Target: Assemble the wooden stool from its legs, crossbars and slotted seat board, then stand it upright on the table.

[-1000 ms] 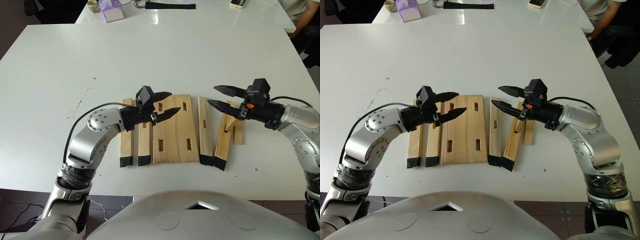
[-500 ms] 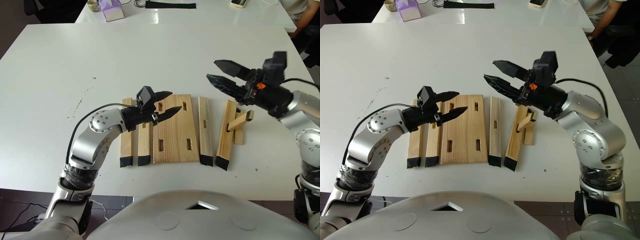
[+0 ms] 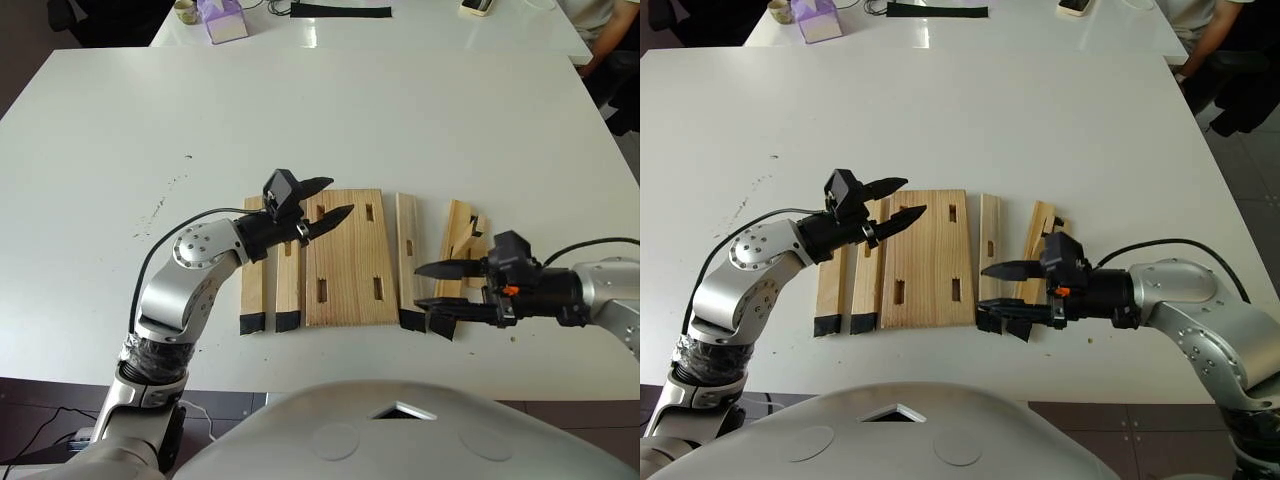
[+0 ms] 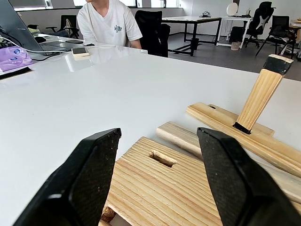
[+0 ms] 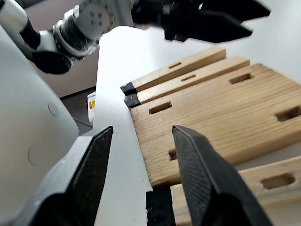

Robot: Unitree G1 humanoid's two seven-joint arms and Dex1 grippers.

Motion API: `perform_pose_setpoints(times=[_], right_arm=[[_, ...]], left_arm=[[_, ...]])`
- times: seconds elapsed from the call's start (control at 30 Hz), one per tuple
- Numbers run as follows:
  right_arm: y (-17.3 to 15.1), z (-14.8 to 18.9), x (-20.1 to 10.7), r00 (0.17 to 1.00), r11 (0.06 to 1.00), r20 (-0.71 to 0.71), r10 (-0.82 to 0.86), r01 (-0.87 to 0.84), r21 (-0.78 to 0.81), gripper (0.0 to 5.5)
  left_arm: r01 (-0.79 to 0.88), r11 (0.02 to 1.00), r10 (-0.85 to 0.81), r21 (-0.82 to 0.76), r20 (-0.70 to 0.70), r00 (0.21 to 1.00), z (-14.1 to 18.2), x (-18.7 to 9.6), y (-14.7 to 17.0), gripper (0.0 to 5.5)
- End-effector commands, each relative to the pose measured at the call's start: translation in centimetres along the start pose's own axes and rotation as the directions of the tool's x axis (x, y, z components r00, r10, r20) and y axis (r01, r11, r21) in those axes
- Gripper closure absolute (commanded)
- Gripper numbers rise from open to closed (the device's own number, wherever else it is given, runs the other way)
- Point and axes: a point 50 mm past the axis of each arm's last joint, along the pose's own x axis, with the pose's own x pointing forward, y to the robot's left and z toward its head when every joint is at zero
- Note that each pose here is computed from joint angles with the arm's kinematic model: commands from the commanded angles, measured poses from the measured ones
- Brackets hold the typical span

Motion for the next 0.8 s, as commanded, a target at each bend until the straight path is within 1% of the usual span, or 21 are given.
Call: perform_pose_setpoints(times=[0.03,0.27,0.8], right_arm=[[0.0,-2.1,0.2,0.996,1.000,-0.088,-0.008,0.007,-0.020,3.15],[0.0,-4.1,0.1,0.985,0.998,-0.175,-0.017,0.007,-0.057,3.15],[-0.9,-6.0,-1.3,0.953,0.995,-0.298,-0.049,0.020,-0.098,3.15]], left_arm=[[-0.005,1.000,0.005,0.010,-0.012,1.000,0.0,-0.1,0.3,2.49],[-0.005,1.000,0.005,0.008,-0.016,1.000,-0.1,-0.1,0.2,2.49],[-0.014,1.000,0.014,0.004,-0.014,1.000,-0.2,-0.1,0.0,2.49]])
